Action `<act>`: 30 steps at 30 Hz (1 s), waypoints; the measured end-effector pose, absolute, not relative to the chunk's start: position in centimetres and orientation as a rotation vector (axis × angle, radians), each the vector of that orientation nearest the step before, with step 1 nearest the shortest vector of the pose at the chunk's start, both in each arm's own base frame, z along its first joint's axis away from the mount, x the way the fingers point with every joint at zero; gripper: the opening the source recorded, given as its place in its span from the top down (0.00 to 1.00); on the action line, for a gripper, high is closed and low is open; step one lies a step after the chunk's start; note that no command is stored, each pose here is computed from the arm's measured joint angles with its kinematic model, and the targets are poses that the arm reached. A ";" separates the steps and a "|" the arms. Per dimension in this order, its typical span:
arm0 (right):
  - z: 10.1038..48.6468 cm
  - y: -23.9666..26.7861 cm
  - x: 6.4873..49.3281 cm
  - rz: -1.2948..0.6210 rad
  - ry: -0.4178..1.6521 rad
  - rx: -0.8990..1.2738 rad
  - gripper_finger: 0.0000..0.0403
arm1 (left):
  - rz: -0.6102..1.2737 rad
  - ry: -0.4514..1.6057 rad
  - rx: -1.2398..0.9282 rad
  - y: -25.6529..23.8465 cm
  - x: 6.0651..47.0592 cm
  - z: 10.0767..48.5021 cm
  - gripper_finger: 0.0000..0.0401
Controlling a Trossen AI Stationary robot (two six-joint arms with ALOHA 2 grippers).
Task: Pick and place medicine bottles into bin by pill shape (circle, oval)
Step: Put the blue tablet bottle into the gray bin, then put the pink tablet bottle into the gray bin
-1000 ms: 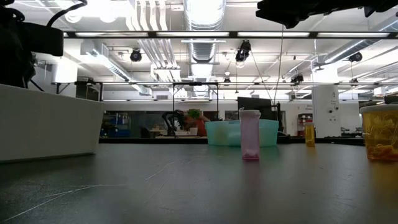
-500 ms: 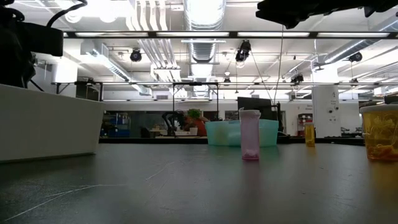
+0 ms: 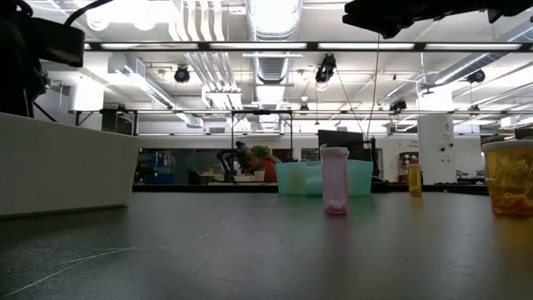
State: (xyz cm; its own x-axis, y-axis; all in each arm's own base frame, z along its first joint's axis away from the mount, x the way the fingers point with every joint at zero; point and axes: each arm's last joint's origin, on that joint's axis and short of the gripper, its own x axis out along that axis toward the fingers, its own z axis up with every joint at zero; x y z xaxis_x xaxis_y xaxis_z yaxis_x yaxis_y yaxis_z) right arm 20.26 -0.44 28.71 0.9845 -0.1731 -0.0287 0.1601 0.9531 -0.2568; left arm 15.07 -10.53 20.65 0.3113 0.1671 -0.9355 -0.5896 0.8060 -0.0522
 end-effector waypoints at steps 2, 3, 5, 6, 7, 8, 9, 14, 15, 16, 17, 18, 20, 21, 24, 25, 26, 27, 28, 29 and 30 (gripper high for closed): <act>28.7 -0.4 20.3 -0.171 0.051 -0.257 0.40 | 0.512 1.151 -0.436 -10.6 15.2 20.9 0.66; 28.7 -0.5 20.3 -0.174 0.052 -0.257 0.40 | 0.508 1.148 -0.440 -10.7 15.3 21.1 0.66; 28.7 -0.5 20.3 -0.175 0.052 -0.257 0.40 | 0.497 1.137 -0.454 -10.9 15.5 21.6 0.66; 28.7 -0.5 20.3 -0.176 0.052 -0.257 0.40 | 0.491 1.130 -0.461 -10.9 15.6 21.9 0.66; 28.7 -0.5 20.3 -0.176 0.052 -0.257 0.40 | 0.486 1.125 -0.468 -11.0 15.7 22.2 0.66; 28.7 -0.5 20.3 -0.175 0.052 -0.257 0.40 | 0.481 1.118 -0.477 -11.1 15.8 22.5 0.66; 28.7 -0.5 20.3 -0.175 0.052 -0.257 0.40 | 0.477 1.111 -0.486 -11.1 16.0 22.8 0.66; 28.7 -0.4 20.3 -0.174 0.052 -0.266 0.40 | 0.471 1.036 -0.534 -11.2 17.0 24.7 0.66; 28.7 -0.4 20.3 -0.173 0.053 -0.271 0.40 | 0.474 1.010 -0.536 -11.2 17.2 25.1 0.66; 28.7 -0.4 20.3 -0.169 0.053 -0.277 0.40 | 0.475 0.987 -0.532 -11.3 17.5 25.5 0.66; 28.7 -0.4 20.3 -0.160 0.052 -0.285 0.40 | 0.475 0.966 -0.521 -11.3 17.7 25.9 0.66; 28.7 -0.4 20.2 -0.144 0.049 -0.293 0.40 | 0.471 0.946 -0.510 -11.4 18.1 26.3 0.66; 28.8 -0.2 20.1 -0.105 0.038 -0.305 0.40 | 0.453 0.909 -0.487 -11.7 18.9 27.0 0.66; 28.9 -0.2 20.0 -0.088 0.026 -0.307 0.40 | 0.441 0.899 -0.476 -11.8 19.4 27.2 0.66; 29.0 -0.1 19.5 -0.068 -0.009 -0.310 0.40 | 0.399 0.864 -0.438 -12.2 21.2 27.8 0.66; 29.0 -0.1 19.3 -0.069 -0.019 -0.311 0.40 | 0.387 0.858 -0.419 -12.4 21.8 27.9 0.66; 28.9 -0.1 19.1 -0.071 -0.025 -0.311 0.40 | 0.376 0.854 -0.402 -12.5 22.4 28.0 0.66; 28.9 -0.1 18.8 -0.072 -0.031 -0.312 0.40 | 0.368 0.850 -0.386 -12.6 23.0 28.1 0.66; 28.9 -0.1 18.6 -0.073 -0.038 -0.313 0.40 | 0.360 0.844 -0.374 -12.8 23.6 28.2 0.66; 28.9 -0.1 18.3 -0.074 -0.043 -0.314 0.40 | 0.354 0.840 -0.360 -12.9 24.3 28.2 0.66; 28.9 -0.1 18.0 -0.075 -0.051 -0.314 0.40 | 0.349 0.838 -0.345 -13.0 24.9 28.3 0.66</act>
State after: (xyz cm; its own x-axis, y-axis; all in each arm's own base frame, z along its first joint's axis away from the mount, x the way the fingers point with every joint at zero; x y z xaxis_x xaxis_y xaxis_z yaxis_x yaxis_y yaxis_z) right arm 18.05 -0.12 28.86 0.9959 -0.0656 0.0617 0.0814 0.9485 -0.3061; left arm 24.86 -12.98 28.28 0.6196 0.1627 -0.7678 -0.4299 0.8889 -0.1585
